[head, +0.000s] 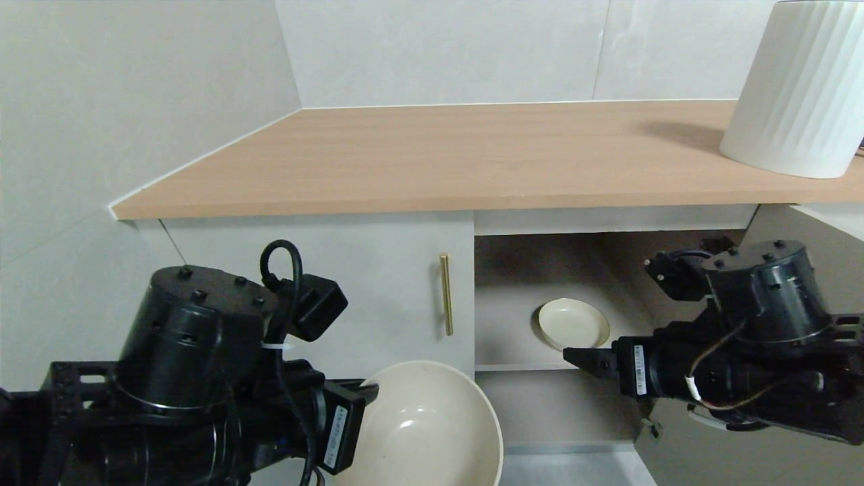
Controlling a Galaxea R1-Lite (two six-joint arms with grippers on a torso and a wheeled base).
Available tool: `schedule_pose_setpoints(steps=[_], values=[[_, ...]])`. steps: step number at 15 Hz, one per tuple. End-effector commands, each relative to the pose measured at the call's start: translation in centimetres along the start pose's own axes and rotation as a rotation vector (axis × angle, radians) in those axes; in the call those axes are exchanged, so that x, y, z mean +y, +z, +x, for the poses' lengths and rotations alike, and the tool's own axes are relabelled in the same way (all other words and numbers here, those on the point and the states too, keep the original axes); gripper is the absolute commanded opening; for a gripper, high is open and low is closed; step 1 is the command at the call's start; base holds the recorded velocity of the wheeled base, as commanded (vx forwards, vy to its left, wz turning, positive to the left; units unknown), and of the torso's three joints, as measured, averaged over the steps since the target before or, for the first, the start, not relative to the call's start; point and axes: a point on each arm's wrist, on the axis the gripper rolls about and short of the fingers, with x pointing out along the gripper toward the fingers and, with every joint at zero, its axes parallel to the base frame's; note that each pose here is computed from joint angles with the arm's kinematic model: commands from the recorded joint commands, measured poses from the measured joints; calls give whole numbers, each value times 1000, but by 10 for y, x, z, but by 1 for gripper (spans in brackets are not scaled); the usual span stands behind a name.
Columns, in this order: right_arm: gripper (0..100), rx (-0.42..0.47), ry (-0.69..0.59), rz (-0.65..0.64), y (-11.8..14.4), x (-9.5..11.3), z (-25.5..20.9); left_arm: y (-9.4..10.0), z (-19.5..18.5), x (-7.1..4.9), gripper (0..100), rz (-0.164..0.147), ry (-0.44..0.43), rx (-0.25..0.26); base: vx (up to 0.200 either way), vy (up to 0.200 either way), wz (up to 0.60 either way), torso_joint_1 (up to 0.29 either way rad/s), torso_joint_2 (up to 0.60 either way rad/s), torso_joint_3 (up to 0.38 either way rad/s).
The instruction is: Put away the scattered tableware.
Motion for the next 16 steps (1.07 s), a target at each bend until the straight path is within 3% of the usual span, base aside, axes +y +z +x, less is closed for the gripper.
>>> schedule_pose_setpoints(steps=[1,2,4,7,10,14,16], values=[[100,-46,95,-20,2,11,-32,-3,8,-9,0,26,-21,28,0,0,0,0,0,0],[100,-19,155,-34,-1,15,-43,0,14,-22,0,50,-52,34,0,0,0,0,0,0],[100,26,211,-51,-5,19,-47,0,22,-36,0,77,-66,48,0,0,0,0,0,0],[100,125,222,-93,-22,27,-33,-6,31,-45,0,107,-4,49,0,0,0,0,0,0],[100,207,205,-119,-35,33,-16,-4,34,-50,0,102,-9,8,0,0,0,0,0,0],[100,251,184,-129,-43,35,-3,-3,42,-53,0,97,17,-21,0,0,0,0,0,0],[100,267,174,-128,-45,36,3,-2,42,-54,0,71,12,-32,0,0,0,0,0,0]])
